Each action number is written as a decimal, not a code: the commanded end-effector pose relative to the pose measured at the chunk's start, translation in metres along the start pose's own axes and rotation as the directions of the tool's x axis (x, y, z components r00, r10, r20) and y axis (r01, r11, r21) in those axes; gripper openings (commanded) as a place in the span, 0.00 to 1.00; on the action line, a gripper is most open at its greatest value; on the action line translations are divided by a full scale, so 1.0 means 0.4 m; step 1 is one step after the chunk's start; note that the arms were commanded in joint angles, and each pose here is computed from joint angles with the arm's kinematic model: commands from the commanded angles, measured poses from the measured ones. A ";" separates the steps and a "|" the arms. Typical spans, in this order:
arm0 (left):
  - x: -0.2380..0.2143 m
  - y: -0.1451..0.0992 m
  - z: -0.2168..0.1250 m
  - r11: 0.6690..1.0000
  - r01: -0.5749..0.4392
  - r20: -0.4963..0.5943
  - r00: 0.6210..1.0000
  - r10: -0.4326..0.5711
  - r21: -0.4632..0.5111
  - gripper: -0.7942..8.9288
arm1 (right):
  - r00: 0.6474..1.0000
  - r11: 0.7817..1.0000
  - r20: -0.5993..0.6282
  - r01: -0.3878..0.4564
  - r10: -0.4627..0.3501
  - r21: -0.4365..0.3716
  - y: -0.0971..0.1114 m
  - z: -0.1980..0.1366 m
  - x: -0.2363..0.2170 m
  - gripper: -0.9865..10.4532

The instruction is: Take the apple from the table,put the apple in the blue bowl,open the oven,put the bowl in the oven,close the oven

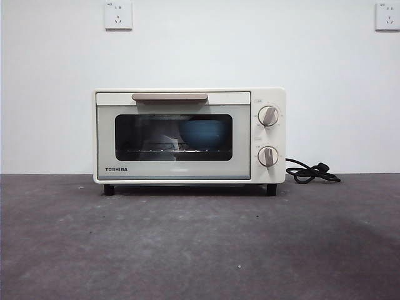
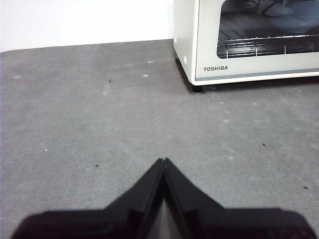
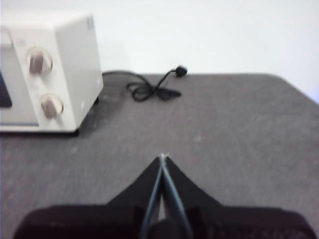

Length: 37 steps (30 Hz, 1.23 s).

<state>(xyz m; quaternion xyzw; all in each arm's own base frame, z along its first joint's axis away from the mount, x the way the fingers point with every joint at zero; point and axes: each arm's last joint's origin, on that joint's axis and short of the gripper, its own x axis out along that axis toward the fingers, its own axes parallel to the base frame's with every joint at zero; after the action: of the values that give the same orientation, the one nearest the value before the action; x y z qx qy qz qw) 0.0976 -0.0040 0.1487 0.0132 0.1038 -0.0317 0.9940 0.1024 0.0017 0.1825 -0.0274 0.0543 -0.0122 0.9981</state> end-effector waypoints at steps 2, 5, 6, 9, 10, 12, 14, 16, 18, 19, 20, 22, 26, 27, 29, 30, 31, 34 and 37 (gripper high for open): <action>0.003 0.000 -0.006 1.000 0.000 0.001 1.000 0.000 0.008 0.08 | 0.999 1.000 0.031 -0.015 0.015 -0.001 0.000 -0.022 -0.003 0.09; 0.003 0.000 -0.005 1.000 0.000 0.000 1.000 0.000 0.008 0.08 | 0.999 1.000 0.038 -0.012 0.012 -0.001 0.001 -0.034 -0.005 0.09; 0.003 0.000 -0.006 1.000 0.000 -0.001 1.000 0.000 0.008 0.08 | 0.999 1.000 0.038 -0.012 0.012 -0.001 0.001 -0.038 -0.005 0.09; 0.003 0.000 -0.006 1.000 0.000 -0.004 1.000 0.000 0.008 0.08 | 0.999 1.000 0.030 -0.014 0.014 0.000 0.002 -0.056 -0.002 0.09; 0.004 0.000 -0.007 1.000 0.000 -0.005 1.000 0.000 0.008 0.08 | 1.000 1.000 0.018 -0.016 0.016 -0.001 0.002 -0.060 -0.003 0.09; 0.004 0.000 -0.006 1.000 0.000 -0.004 1.000 0.000 0.008 0.08 | 1.000 1.000 0.008 -0.017 0.017 -0.001 0.002 -0.063 -0.004 0.09; 0.004 0.000 -0.007 1.000 0.000 -0.005 1.000 0.000 0.008 0.08 | 1.000 1.000 0.007 -0.017 0.017 -0.001 0.002 -0.064 -0.006 0.09; 0.004 0.000 -0.007 1.000 0.000 -0.005 1.000 0.000 0.008 0.08 | 1.000 1.000 0.002 -0.017 0.017 -0.002 0.002 -0.066 -0.007 0.09; 0.004 0.000 -0.007 1.000 0.000 -0.005 1.000 0.000 0.008 0.08 | 1.000 1.000 -0.008 -0.017 0.017 -0.002 0.002 -0.068 -0.007 0.09; 0.004 0.000 -0.007 1.000 0.000 -0.005 1.000 0.000 0.008 0.08 | 1.000 1.000 -0.020 -0.018 0.018 -0.002 0.002 -0.071 -0.007 0.09; 0.004 0.000 -0.007 1.000 0.000 -0.005 1.000 0.000 0.008 0.08 | 0.999 1.000 -0.034 -0.018 0.018 -0.002 0.003 -0.074 -0.007 0.09; 0.004 0.000 -0.007 1.000 0.001 -0.005 1.000 -0.001 0.008 0.08 | 0.998 1.000 -0.061 -0.020 0.020 -0.004 0.003 -0.081 -0.008 0.09; 0.004 0.000 -0.007 1.000 0.000 -0.005 1.000 0.000 0.008 0.08 | 0.997 1.000 -0.074 -0.015 0.014 -0.009 0.002 -0.084 -0.008 0.09; 0.004 0.000 -0.007 1.000 0.000 -0.005 1.000 0.000 0.008 0.08 | 0.997 1.000 -0.075 -0.012 0.011 -0.009 0.002 -0.084 -0.008 0.09; 0.004 0.000 -0.007 1.000 0.001 -0.005 1.000 -0.001 0.008 0.08 | 0.997 1.000 -0.075 0.000 -0.001 -0.007 -0.001 -0.084 -0.008 0.09; 0.004 0.000 -0.007 1.000 0.000 -0.005 1.000 0.000 0.008 0.08 | 0.997 1.000 -0.075 0.005 -0.006 -0.007 -0.002 -0.084 -0.008 0.09; 0.004 0.000 -0.007 1.000 0.000 -0.005 1.000 0.000 0.008 0.08 | 0.997 1.000 -0.075 0.010 -0.010 -0.007 -0.003 -0.084 -0.008 0.09; 0.004 0.000 -0.007 1.000 0.000 -0.005 1.000 0.000 0.008 0.08 | 0.997 1.000 -0.075 0.012 -0.012 -0.006 -0.004 -0.084 -0.008 0.09; 0.004 0.000 -0.007 1.000 0.000 -0.005 1.000 0.000 0.008 0.08 | 0.997 1.000 -0.075 0.012 -0.012 -0.005 -0.004 -0.084 -0.008 0.09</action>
<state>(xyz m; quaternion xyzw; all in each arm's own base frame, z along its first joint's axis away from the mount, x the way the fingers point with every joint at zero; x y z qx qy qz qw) 0.0978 -0.0040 0.1482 0.0131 0.1071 -0.0319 0.9937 0.0953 -0.0013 0.1522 -0.0278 0.0901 -0.0180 0.9954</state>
